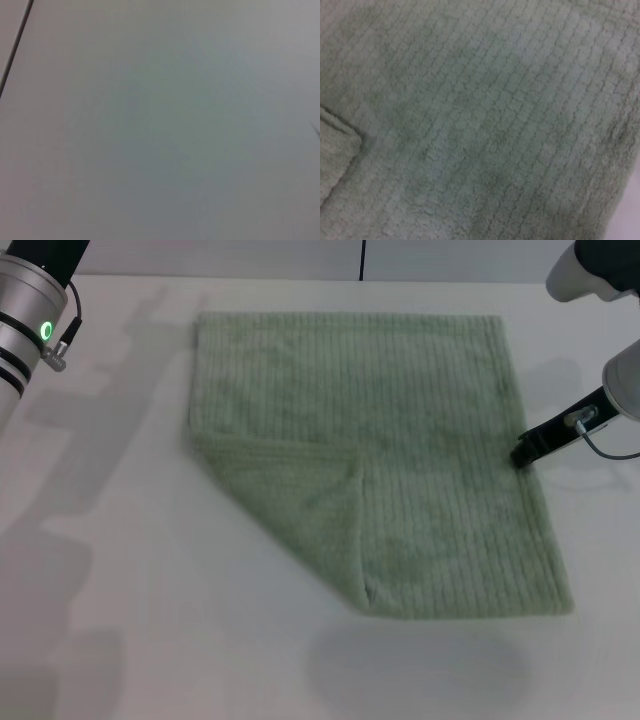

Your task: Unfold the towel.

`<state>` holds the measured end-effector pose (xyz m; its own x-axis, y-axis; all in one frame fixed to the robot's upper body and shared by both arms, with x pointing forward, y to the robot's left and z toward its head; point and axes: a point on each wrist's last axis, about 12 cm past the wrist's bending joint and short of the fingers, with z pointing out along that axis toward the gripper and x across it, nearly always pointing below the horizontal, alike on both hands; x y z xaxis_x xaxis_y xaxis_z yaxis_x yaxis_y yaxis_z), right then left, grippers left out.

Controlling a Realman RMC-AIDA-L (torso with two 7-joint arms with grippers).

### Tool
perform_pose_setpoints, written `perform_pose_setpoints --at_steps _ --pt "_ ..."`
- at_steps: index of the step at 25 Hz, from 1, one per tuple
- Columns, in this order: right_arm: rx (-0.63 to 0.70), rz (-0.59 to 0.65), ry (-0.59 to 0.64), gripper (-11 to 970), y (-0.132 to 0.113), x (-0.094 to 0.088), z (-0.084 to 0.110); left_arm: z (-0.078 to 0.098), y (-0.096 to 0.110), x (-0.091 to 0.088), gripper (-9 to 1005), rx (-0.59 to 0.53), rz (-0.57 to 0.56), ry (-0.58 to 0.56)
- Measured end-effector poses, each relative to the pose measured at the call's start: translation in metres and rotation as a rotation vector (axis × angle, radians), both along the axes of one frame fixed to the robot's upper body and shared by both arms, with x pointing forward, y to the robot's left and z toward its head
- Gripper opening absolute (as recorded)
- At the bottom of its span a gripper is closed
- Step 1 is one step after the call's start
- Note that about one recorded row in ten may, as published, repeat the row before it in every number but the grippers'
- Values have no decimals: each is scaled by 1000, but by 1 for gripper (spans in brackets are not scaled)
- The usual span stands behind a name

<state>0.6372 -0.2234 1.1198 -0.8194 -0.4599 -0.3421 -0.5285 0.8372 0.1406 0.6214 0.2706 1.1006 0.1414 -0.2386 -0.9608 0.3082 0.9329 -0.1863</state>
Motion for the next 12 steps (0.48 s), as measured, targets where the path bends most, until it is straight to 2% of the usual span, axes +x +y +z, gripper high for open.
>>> perform_pose_setpoints --at_steps 12 --pt "-10 14 -21 31 0 4 -2 -1 0 0 558 -3 1 2"
